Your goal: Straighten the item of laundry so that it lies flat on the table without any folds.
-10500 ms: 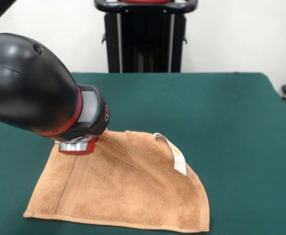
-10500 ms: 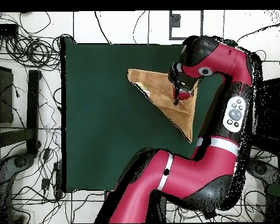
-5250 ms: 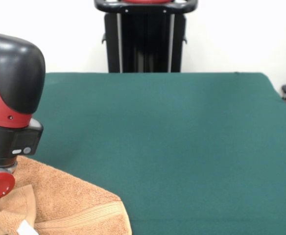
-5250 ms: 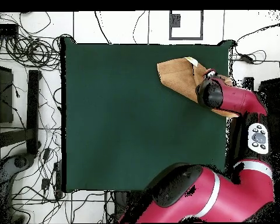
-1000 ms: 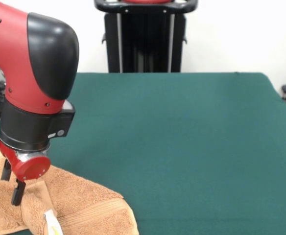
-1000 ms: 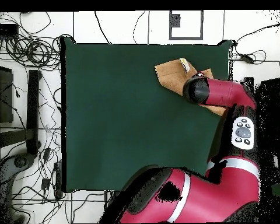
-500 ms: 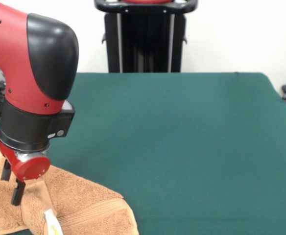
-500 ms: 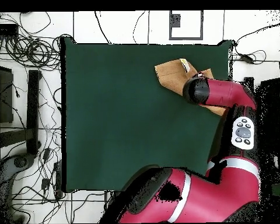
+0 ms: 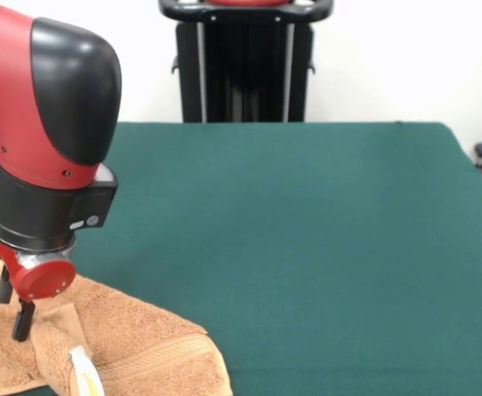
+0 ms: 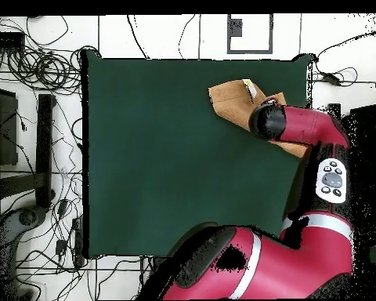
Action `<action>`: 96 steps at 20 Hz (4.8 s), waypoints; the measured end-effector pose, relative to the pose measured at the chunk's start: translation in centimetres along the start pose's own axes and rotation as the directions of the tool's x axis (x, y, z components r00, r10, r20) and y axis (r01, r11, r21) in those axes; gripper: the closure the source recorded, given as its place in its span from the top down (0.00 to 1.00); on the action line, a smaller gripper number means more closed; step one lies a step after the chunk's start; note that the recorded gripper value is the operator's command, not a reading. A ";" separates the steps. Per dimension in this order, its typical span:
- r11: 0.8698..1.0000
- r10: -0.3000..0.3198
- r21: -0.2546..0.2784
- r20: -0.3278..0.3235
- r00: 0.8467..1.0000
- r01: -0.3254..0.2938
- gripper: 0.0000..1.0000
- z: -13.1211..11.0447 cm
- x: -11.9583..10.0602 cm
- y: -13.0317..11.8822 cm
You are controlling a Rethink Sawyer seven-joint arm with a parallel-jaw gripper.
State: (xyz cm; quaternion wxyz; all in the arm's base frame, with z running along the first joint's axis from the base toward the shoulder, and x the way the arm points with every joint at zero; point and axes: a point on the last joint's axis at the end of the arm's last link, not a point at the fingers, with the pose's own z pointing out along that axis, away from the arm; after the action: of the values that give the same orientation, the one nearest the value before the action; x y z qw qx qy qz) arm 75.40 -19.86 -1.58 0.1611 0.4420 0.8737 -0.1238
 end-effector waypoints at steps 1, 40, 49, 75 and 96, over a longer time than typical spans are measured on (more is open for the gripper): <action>1.000 0.008 0.008 -0.012 1.000 -0.008 1.00 -0.1 -0.1 -0.1; 0.986 0.058 0.162 -0.152 0.987 -0.033 1.00 -7.7 -3.4 4.7; 0.991 0.045 0.134 -0.131 0.990 -0.028 1.00 -7.8 -3.2 5.6; 0.994 -0.109 -0.004 -0.146 0.983 0.110 1.00 -4.2 -1.9 5.8; 0.985 0.171 0.056 -0.212 0.962 -0.163 1.00 -3.6 2.9 5.3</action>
State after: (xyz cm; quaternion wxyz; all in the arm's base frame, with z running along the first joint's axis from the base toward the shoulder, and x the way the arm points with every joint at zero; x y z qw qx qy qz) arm 77.47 -13.34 0.22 0.0668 0.5280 0.8430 -0.0776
